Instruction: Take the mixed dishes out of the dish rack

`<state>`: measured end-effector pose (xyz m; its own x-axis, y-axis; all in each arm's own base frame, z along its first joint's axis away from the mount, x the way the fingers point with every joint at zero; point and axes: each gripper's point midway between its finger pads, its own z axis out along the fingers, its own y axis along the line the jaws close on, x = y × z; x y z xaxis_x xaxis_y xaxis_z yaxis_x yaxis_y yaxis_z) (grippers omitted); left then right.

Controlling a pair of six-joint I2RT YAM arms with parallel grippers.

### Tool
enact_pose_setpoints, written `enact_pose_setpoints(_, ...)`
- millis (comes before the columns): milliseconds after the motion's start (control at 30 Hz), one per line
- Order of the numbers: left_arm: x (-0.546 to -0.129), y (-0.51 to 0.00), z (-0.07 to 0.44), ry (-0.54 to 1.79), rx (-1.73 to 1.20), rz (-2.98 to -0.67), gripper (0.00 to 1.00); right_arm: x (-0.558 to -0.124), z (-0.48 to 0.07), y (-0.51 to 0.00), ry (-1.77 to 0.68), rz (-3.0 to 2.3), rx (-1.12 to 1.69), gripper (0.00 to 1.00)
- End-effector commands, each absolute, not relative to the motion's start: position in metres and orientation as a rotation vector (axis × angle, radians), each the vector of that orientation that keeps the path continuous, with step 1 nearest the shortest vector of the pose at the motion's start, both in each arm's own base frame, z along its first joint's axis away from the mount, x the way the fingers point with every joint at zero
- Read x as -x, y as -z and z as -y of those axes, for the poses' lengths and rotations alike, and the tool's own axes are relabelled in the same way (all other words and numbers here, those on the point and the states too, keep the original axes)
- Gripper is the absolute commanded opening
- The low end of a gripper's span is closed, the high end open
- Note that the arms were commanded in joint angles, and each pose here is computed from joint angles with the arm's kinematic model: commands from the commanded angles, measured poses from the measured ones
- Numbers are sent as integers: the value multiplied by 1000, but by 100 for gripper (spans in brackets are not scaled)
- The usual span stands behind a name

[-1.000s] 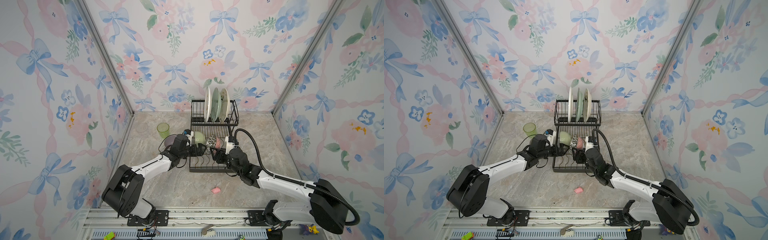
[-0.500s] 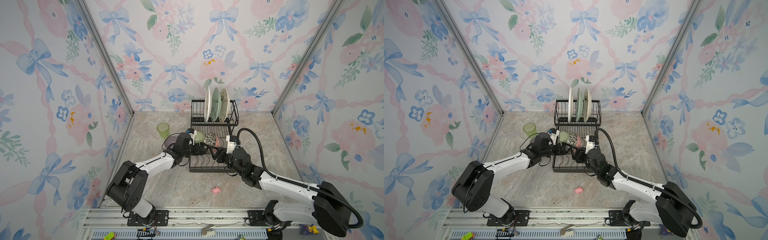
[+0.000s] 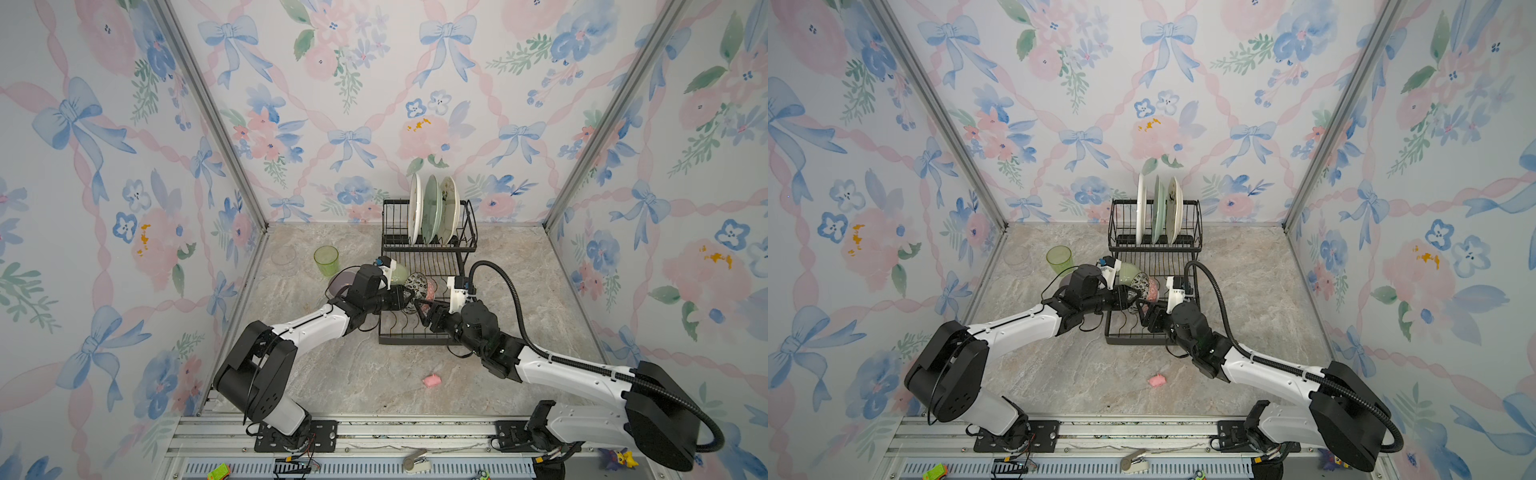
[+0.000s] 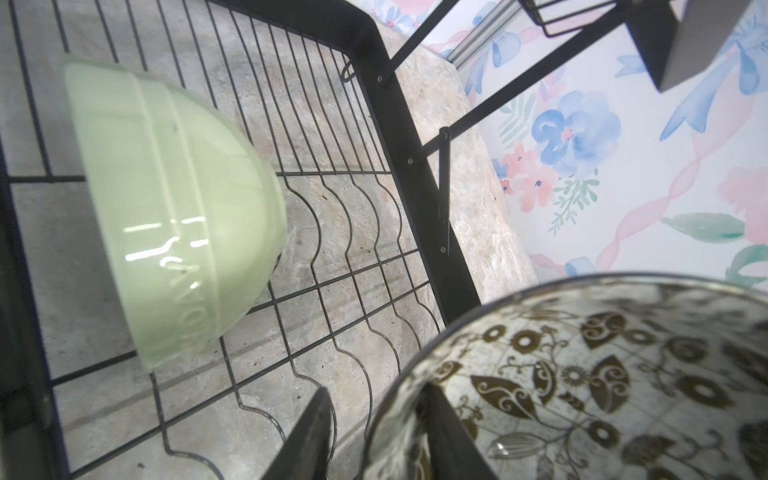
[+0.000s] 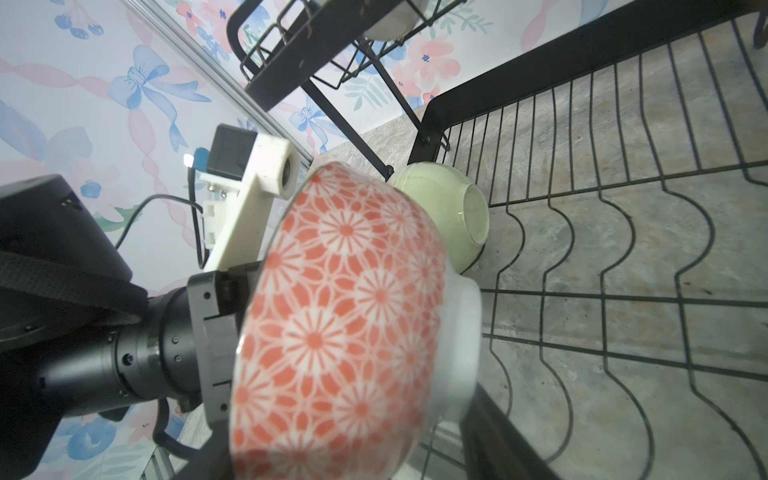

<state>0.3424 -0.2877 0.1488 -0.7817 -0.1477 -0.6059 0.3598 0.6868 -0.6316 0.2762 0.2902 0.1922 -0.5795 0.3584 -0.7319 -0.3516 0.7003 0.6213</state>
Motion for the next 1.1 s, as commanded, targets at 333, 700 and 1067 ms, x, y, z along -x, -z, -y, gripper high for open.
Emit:
enact_pose_setpoints(333,-333,-143,276,997,-132,-2260,0,-269,-315,-211,-1040,-1886,69,46)
enact_pose_setpoints(700,-334,-142,239,883,-65,-2274,0,-264,-313,-219,-964,-1885,129,98)
enact_pose_setpoints(1067,-337,-166,195,839,62,-2240,0,-258,-310,-221,-644,-1859,229,97)
